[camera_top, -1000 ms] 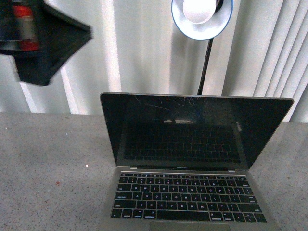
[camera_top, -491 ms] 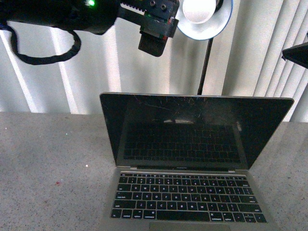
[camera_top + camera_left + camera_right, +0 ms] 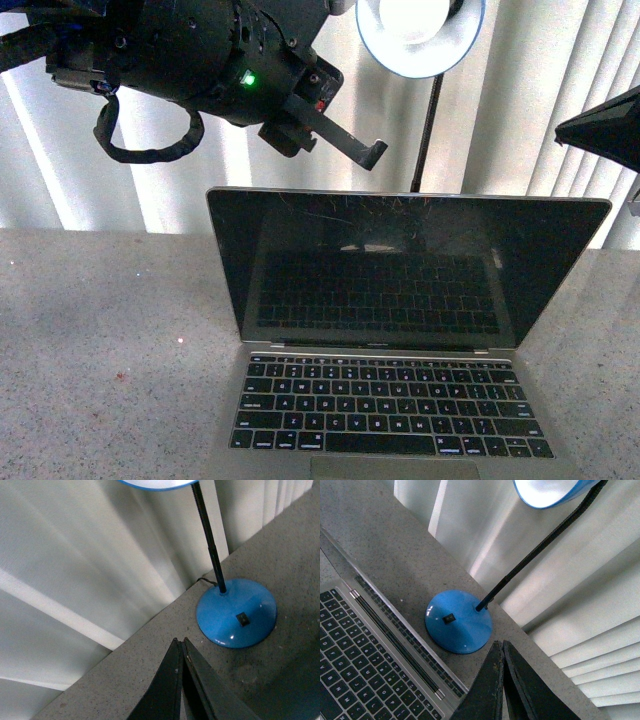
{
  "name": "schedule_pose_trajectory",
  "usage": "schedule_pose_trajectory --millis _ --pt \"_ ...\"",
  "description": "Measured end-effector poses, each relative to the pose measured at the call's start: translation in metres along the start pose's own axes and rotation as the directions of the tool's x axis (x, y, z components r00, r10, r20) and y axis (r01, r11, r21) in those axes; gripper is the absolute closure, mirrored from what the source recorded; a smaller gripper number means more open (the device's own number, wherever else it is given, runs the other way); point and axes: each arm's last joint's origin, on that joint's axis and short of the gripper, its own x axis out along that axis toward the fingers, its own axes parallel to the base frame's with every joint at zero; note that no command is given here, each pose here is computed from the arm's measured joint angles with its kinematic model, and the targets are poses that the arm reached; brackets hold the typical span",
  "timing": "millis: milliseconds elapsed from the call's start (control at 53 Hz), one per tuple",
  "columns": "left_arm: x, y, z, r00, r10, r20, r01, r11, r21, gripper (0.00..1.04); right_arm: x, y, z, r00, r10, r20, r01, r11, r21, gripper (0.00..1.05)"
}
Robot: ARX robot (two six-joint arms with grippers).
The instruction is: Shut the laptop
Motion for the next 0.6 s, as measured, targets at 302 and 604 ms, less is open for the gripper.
schedule_pose_trajectory --millis 302,604 --pt "0.001 -0.016 -0.003 0.993 -0.061 -0.099 0.069 0.994 0.081 1.01 0.018 -0.009 0.003 0.999 0.046 0.005 -0.046 0.999 0.007 1.02" --pt "0.002 -0.018 -0.009 0.982 -0.096 -0.162 0.116 0.986 0.121 1.01 0.027 -0.002 -0.007 0.993 0.105 -0.054 -0.107 0.994 -0.037 1.02"
